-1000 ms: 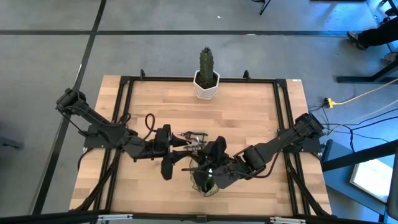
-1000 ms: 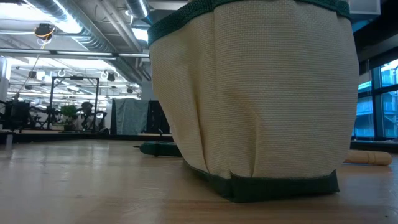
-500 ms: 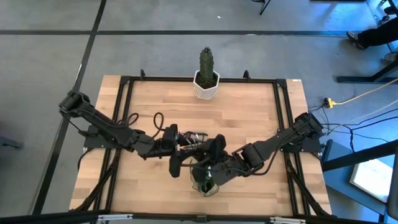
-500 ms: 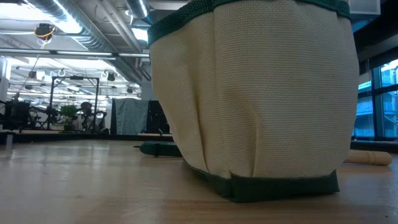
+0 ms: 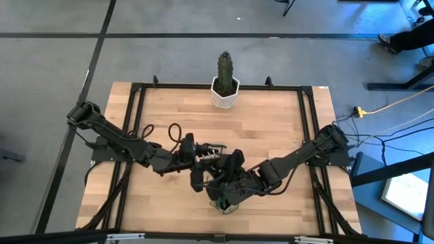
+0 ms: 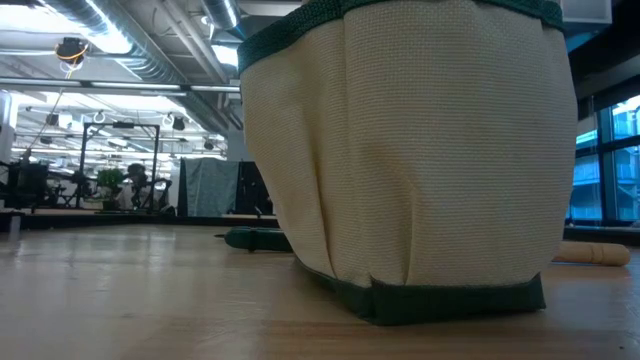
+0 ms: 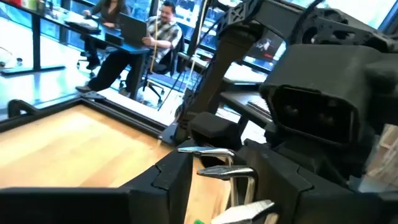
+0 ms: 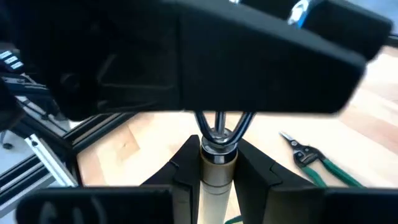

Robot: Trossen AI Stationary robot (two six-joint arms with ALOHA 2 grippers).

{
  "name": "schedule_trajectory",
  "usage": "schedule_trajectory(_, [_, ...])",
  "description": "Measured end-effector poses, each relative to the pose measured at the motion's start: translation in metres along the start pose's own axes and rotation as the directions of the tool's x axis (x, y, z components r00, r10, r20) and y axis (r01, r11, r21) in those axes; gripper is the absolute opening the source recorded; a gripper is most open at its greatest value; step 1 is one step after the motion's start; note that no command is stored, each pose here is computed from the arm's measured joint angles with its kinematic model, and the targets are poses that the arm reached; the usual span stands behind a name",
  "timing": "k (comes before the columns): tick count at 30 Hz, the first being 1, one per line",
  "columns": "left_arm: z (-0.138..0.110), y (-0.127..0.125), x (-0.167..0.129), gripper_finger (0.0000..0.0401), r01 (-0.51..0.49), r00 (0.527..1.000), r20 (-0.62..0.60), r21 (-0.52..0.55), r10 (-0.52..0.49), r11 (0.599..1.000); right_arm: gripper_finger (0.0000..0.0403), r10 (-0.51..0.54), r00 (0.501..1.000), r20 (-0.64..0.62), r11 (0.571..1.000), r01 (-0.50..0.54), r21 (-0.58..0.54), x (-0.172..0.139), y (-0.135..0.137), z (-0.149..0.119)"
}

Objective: Pick & Place Garden tools in Gardening bag
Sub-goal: Put the hand rake into the gardening bag

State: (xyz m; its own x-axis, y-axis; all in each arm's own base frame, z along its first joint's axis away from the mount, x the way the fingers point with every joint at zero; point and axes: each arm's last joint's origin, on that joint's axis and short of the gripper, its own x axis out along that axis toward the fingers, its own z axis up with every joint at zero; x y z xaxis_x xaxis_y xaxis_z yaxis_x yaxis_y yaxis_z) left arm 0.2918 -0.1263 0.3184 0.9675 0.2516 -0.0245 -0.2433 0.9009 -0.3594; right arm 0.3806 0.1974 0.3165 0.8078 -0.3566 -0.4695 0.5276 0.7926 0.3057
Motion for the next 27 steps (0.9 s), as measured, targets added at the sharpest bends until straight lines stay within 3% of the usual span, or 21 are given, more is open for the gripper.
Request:
schedule_trajectory(6, [-0.002, -0.0029, -0.005, 0.0136, -0.052, 0.999, 0.013, -0.019, 0.052, 0.998, 0.0067, -0.023, 0.999, 0.037, 1.0, 0.024, -0.014, -0.0019, -0.0011, 0.003])
schedule_trajectory(14, [-0.0034, -0.005, -0.007, 0.0183, -0.039, 0.999, 0.003, -0.089, 0.04, 0.995, 0.0067, -0.02, 0.998, 0.064, 1.0, 0.021, -0.012, -0.003, 0.0009, 0.0042])
schedule_trajectory(18, [-0.0032, -0.0044, -0.0069, 0.0187, -0.056, 0.998, 0.01, -0.089, 0.057, 0.994, 0.0067, -0.018, 0.997, 0.069, 1.0, 0.018, -0.006, -0.0031, 0.0013, 0.0048])
schedule_trajectory(23, [-0.004, -0.0045, -0.0075, 0.0152, -0.061, 0.998, 0.006, -0.094, 0.062, 0.994, 0.0067, -0.032, 0.995, 0.091, 0.999, 0.032, -0.002, -0.0036, 0.0011, 0.006])
schedule_trajectory(27, [-0.0047, -0.0043, -0.0078, 0.0089, -0.068, 0.998, 0.003, -0.095, 0.069, 0.993, 0.0067, -0.031, 0.996, 0.087, 1.0, 0.031, -0.002, -0.0032, 0.0008, 0.0061])
